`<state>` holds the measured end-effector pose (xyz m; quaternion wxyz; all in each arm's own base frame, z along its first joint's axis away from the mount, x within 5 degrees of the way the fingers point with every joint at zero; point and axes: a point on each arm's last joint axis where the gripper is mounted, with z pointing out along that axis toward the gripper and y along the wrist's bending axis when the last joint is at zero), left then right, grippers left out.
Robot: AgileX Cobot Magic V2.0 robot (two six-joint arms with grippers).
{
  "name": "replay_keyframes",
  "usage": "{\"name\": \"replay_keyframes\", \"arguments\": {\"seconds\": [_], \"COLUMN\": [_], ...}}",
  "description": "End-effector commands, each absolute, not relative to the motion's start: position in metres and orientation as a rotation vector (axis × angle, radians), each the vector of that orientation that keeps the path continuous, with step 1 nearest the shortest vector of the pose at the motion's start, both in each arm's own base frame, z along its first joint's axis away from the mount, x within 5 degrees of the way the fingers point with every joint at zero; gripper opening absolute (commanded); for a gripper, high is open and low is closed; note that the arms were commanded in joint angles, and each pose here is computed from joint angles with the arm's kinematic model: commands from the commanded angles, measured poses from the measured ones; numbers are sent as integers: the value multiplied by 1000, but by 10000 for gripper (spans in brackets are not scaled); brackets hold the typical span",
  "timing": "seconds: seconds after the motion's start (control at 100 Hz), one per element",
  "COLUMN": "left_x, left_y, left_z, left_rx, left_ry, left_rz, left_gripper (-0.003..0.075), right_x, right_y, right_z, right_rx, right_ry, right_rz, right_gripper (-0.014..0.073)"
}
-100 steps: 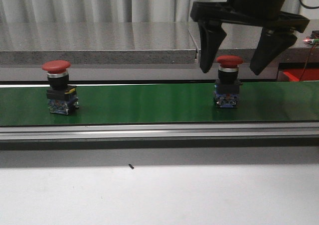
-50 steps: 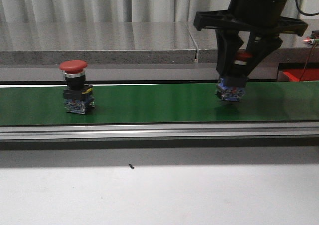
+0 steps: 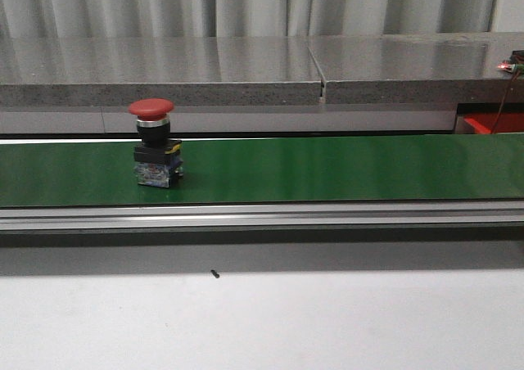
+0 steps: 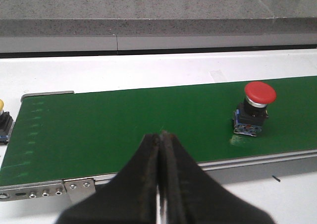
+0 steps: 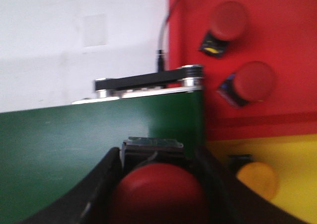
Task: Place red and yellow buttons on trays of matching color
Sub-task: 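Carry the red button into the red tray and open the right gripper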
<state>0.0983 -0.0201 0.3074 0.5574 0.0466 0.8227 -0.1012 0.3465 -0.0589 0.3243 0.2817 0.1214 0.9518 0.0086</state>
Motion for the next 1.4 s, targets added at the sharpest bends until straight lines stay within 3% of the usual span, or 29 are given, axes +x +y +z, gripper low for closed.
{"name": "replay_keyframes", "arguments": {"seconds": [0.0, 0.29, 0.69, 1.29, 1.39], "left_x": [100, 100, 100, 100, 100], "left_y": [-20, -20, -20, -20, -20], "left_z": [322, 322, 322, 322, 322], "left_rx": [81, 81, 81, 81, 81], "left_ry": [1847, 1847, 1847, 1847, 1847], "left_rz": [-247, -247, -247, -247, -247], "left_gripper": [-20, -20, -20, -20, -20], "right_x": [336, 331, 382, 457, 459], "right_y": [-84, -142, -195, -220, -219], "right_z": [355, 353, 299, 248, 243], "right_rx": [379, 559, 658, 622, 607], "right_ry": [2412, 2282, 2343, 2446, 2453], "right_rz": [-31, -125, -140, -92, -92], "right_gripper": [146, 146, 146, 146, 216]}}
